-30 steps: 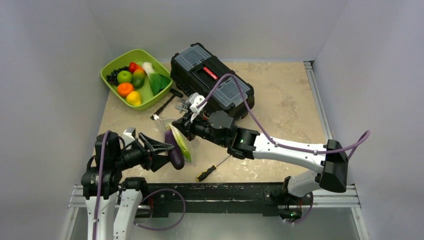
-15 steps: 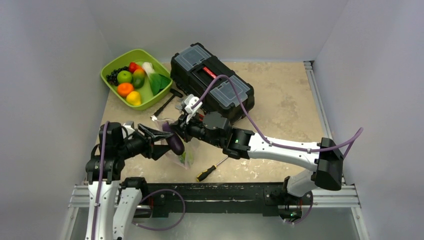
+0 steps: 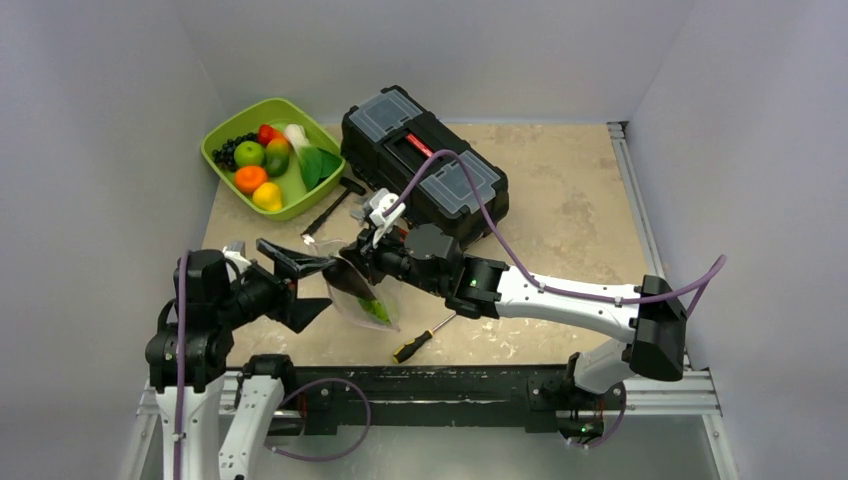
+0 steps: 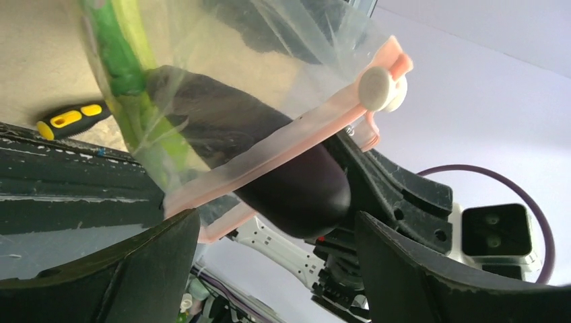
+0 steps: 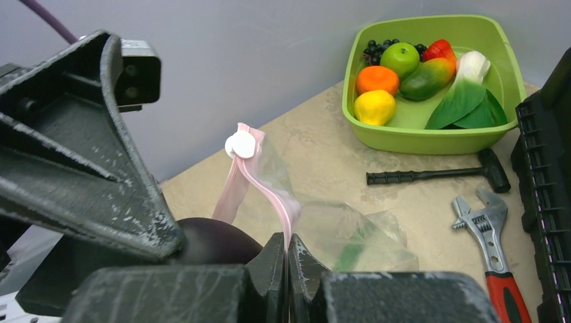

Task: Place the food in the zip-top bag and seal the zipper
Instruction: Place the fake vegetable in the zipper food storage bag, then pick up the fake vegetable from the zipper food storage bag.

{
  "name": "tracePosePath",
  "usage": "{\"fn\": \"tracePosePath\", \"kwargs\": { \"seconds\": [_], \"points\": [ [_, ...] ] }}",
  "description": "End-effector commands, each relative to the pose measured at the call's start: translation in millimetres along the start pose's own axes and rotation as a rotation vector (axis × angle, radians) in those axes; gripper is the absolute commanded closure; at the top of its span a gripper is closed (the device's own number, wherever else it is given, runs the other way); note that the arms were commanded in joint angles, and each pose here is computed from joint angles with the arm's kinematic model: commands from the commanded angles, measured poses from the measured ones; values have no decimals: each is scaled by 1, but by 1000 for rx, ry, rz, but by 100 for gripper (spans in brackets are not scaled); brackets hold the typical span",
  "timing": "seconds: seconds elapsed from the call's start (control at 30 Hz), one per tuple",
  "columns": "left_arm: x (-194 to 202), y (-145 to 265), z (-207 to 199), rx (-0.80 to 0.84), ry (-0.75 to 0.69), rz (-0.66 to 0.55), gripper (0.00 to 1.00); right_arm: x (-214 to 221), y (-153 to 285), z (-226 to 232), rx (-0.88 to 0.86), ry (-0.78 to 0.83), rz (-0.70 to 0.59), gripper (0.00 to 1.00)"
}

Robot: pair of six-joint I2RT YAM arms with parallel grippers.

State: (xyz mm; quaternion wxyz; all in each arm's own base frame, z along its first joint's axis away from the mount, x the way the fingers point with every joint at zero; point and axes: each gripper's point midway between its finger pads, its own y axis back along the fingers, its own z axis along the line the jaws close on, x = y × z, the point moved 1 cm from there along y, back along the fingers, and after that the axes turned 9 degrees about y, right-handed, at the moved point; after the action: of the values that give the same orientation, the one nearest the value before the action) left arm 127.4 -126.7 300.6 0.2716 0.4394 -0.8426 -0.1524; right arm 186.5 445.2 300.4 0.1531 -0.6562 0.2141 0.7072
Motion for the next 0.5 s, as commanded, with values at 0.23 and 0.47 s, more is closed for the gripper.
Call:
{"fn": "tracePosePath", "kwargs": {
  "seconds": [0.23, 0.47],
  "points": [
    [2, 10, 3, 27, -206, -25, 19, -47, -2, 8, -25, -41, -114, 100],
    [0, 14, -20, 76, -588, -21, 27, -47, -2, 11, -37, -52, -111, 100]
  ]
}}
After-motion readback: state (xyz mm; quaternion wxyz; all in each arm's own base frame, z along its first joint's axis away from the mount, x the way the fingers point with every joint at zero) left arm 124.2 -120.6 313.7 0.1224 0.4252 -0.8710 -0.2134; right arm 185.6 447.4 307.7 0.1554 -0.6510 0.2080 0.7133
